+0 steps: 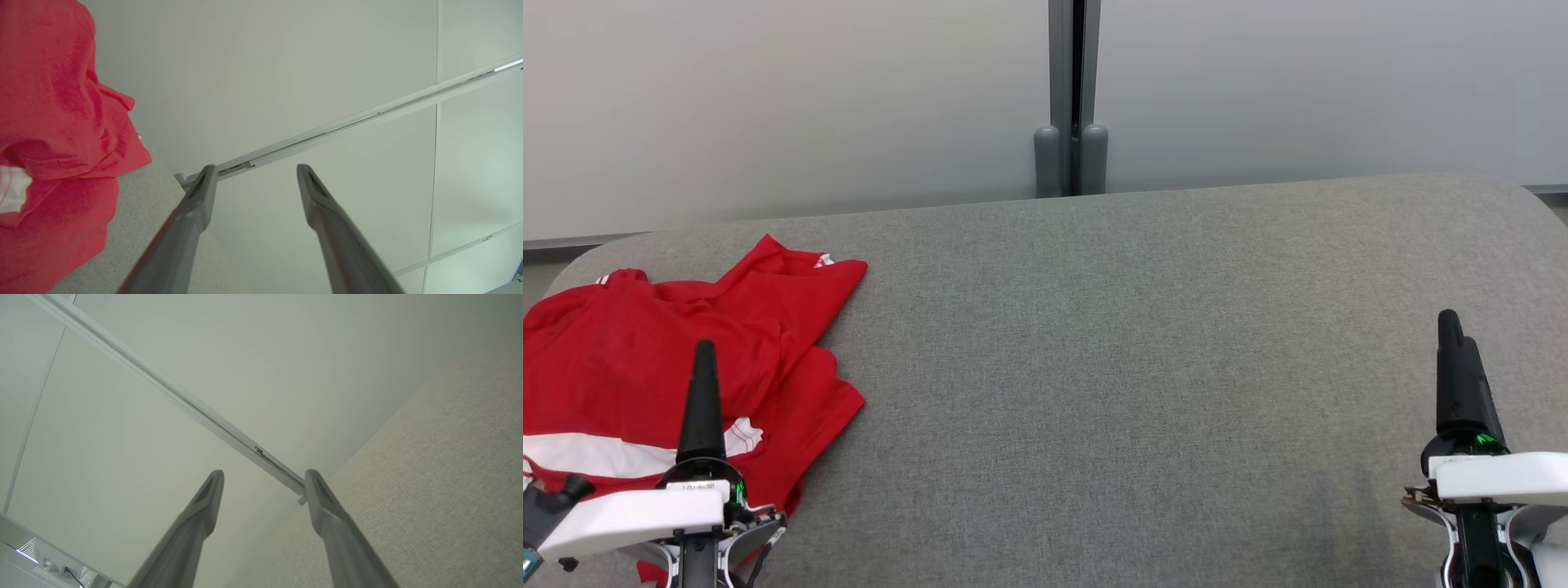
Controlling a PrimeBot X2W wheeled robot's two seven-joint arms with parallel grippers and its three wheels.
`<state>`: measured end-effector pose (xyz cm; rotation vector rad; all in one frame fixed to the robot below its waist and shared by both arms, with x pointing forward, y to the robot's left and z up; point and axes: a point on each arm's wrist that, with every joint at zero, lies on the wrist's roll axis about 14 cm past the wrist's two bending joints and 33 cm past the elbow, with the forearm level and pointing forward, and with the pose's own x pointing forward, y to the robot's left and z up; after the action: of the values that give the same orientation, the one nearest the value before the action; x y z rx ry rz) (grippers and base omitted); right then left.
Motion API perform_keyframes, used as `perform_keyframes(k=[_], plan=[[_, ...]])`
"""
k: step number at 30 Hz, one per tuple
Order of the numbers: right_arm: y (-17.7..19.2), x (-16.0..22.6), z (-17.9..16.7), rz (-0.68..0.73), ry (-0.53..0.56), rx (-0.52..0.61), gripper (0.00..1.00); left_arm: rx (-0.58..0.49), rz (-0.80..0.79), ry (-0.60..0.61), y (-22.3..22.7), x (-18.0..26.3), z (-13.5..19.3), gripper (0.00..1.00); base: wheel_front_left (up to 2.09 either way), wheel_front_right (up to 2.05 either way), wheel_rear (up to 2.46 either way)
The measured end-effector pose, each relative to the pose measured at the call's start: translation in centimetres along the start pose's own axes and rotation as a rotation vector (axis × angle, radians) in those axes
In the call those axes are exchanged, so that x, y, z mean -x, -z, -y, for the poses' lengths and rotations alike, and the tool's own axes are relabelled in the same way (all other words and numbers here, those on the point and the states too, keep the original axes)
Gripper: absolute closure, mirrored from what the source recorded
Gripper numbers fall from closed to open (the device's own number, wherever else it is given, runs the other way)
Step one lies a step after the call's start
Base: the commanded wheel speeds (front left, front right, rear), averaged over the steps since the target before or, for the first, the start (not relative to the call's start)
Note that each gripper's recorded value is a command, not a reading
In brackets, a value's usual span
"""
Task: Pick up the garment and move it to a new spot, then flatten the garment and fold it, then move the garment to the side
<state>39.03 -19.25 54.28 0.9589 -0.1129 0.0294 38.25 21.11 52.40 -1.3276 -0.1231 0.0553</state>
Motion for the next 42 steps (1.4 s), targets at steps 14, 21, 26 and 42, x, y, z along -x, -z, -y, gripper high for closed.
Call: perform_keyframes(k=[14,21,26,42], plan=[[-0.1,-0.6,-4.1,0.031,-0.136,0.321,0.00,-0.282,0.037,0.141,-0.4,-0.6,4.3,0.00,0.00,0.00,0.00],[0.2,-0.7,-4.6,0.033,-0.159,0.442,0.00,-0.452,-0.018,0.196,2.2,-0.5,5.4,0.00,0.00,0.00,0.00],[1.0,-0.6,-4.3,0.013,-0.162,0.530,0.00,-0.571,-0.067,0.201,4.3,-0.2,5.1,0.00,0.00,0.00,0.00],[3.1,-0.2,-3.4,-0.040,-0.178,0.736,0.00,-0.893,-0.175,0.173,8.3,0.7,2.2,0.00,0.00,0.00,0.00]])
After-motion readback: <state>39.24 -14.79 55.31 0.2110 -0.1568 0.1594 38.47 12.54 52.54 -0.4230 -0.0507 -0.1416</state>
